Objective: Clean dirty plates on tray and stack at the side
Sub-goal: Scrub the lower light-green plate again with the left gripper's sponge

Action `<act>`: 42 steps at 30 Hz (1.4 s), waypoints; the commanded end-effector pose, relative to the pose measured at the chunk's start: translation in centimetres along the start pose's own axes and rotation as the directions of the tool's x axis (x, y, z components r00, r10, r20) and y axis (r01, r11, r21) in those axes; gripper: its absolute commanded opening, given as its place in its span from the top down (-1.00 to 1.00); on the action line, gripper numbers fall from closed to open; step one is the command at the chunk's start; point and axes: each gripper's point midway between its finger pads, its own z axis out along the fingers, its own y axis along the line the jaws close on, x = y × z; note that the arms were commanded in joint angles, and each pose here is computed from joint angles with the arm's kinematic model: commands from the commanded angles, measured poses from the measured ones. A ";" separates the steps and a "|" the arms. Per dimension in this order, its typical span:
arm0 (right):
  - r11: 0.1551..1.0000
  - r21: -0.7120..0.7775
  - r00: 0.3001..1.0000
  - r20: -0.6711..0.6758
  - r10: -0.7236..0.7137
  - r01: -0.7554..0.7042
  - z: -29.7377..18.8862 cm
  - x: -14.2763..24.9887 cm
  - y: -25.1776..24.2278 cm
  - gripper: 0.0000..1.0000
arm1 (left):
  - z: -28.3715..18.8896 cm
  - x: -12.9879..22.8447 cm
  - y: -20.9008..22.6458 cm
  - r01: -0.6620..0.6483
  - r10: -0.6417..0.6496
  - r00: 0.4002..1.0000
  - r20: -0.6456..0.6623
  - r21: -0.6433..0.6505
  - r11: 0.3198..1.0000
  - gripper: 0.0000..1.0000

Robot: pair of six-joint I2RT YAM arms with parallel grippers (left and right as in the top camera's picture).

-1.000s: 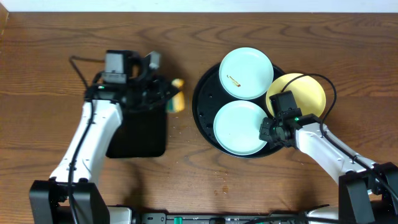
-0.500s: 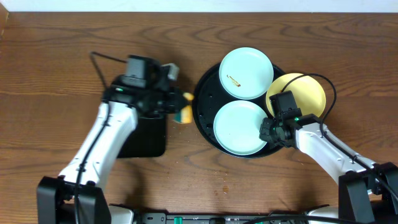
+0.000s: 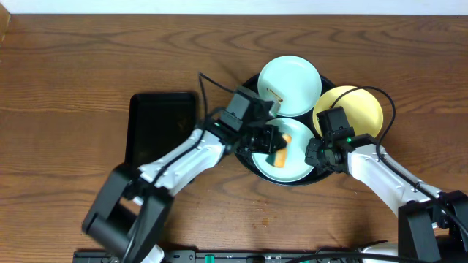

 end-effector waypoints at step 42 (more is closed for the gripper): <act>1.000 0.008 1.000 0.010 -0.005 0.005 -0.1 0.1 -0.1 0.83 | 4.4 1.2 4.3 0.056 -0.066 0.991 0.119 0.090 0.994 0.85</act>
